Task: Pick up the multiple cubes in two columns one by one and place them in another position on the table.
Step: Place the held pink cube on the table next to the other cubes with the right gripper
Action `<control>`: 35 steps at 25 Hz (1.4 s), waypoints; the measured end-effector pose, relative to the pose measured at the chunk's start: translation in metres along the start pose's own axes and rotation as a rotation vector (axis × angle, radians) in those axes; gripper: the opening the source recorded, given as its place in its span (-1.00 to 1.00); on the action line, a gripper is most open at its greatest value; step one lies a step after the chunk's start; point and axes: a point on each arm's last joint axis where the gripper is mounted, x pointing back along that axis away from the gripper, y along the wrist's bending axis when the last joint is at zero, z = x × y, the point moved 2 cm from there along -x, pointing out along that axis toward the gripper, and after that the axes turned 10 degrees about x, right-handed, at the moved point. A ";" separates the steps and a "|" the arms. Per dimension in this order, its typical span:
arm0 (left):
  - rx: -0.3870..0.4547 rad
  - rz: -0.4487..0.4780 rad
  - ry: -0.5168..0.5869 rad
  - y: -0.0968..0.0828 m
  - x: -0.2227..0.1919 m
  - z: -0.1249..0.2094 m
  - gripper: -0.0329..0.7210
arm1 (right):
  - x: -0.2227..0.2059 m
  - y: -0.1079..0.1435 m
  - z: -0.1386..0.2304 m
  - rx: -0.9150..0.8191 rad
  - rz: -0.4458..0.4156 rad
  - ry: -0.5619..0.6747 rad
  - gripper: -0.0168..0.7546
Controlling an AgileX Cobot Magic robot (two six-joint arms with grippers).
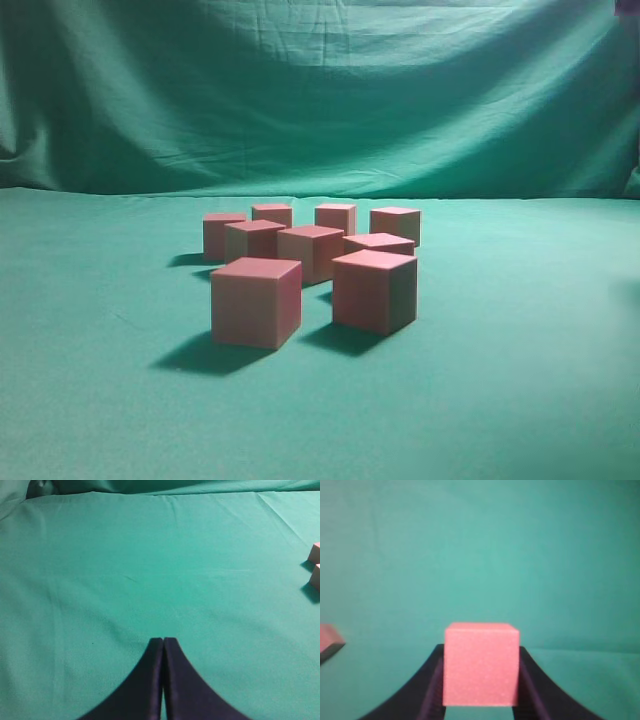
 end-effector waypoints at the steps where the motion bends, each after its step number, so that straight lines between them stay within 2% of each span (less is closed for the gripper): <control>1: 0.000 0.000 0.000 0.000 0.000 0.000 -0.91 | 0.011 0.008 0.001 0.010 -0.017 -0.001 -0.27; 5: 0.000 0.000 0.000 0.000 0.000 0.000 -0.91 | 0.037 0.044 0.012 0.070 -0.108 0.054 -0.27; 10: 0.000 0.000 0.000 0.000 0.000 0.000 -0.91 | 0.052 0.105 0.032 0.244 -0.224 0.185 -0.27; 17: 0.000 0.000 0.000 0.000 0.000 0.000 -0.91 | 0.079 0.203 0.062 0.513 -0.407 0.189 -0.27; 20: 0.000 0.000 0.000 0.000 0.000 0.000 -0.91 | 0.078 0.243 0.080 0.624 -0.458 0.207 -0.27; 26: 0.000 0.000 0.000 0.000 0.000 0.000 -0.91 | 0.059 0.299 0.109 0.761 -0.502 0.237 -0.27; 31: 0.000 0.000 0.000 0.000 0.000 0.000 -0.91 | 0.032 0.317 0.115 0.769 -0.488 0.251 -0.27; 35: 0.000 0.000 0.000 0.000 0.000 0.000 -0.91 | 0.016 0.331 0.111 0.782 -0.443 0.239 -0.27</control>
